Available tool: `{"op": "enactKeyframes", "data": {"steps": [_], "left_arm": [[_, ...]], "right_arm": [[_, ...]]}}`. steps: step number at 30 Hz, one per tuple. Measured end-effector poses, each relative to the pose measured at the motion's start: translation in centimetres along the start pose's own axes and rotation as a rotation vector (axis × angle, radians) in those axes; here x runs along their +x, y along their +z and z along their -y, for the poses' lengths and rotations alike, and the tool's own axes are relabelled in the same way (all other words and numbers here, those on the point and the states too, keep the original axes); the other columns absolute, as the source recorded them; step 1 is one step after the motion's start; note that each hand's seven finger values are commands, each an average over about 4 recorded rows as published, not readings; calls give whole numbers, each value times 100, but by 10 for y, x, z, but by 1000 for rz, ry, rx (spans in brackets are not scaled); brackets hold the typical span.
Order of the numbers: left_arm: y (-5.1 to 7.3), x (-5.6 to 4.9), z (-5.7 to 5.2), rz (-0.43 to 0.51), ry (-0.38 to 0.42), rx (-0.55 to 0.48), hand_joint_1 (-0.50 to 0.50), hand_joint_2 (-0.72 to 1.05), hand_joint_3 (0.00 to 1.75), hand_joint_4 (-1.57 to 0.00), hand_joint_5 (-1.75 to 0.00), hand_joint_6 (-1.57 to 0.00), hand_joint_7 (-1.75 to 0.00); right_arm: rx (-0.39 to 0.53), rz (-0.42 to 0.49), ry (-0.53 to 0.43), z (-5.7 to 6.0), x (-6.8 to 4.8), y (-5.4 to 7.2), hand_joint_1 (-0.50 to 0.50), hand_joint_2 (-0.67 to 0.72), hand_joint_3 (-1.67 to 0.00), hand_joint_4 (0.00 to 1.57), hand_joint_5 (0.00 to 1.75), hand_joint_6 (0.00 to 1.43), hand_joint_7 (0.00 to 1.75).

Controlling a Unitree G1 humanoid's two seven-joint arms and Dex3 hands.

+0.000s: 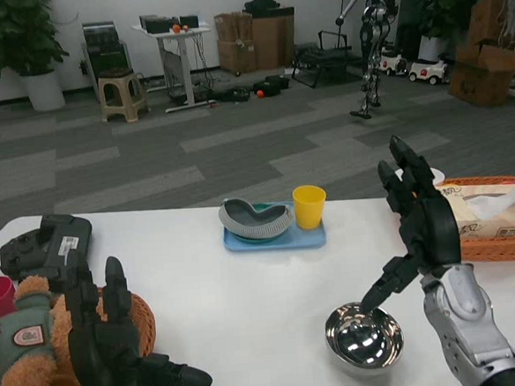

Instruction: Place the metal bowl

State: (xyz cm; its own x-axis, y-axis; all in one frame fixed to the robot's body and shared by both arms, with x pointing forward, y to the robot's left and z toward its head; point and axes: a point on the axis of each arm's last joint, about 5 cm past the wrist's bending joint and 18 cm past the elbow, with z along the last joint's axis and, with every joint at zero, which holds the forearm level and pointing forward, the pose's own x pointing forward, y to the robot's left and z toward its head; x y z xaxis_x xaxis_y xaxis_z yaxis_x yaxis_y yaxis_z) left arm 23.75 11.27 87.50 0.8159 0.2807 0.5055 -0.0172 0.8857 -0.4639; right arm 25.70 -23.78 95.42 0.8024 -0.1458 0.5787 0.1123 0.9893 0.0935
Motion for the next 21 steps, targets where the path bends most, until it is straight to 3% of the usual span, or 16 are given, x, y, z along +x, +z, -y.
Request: {"op": "enactKeyframes", "data": {"steps": [6, 16, 21], "left_arm": [[2, 3, -1, 14, -3, -3, -46, -64, 0, -28, 0, 0, 0], [21, 30, -7, 61, -97, 2, -48, -64, 0, -22, 0, 0, 0], [26, 36, -9, 84, -98, 2, -48, -64, 0, -22, 0, 0, 0]], "right_arm": [[44, 112, -39, -8, -2, 7, -42, 72, 0, 0, 0, 0, 14], [57, 124, -22, -12, -3, 8, -42, 72, 0, 0, 0, 0, 14], [61, 119, -16, -13, -3, 7, -42, 72, 0, 0, 0, 0, 14]]}}
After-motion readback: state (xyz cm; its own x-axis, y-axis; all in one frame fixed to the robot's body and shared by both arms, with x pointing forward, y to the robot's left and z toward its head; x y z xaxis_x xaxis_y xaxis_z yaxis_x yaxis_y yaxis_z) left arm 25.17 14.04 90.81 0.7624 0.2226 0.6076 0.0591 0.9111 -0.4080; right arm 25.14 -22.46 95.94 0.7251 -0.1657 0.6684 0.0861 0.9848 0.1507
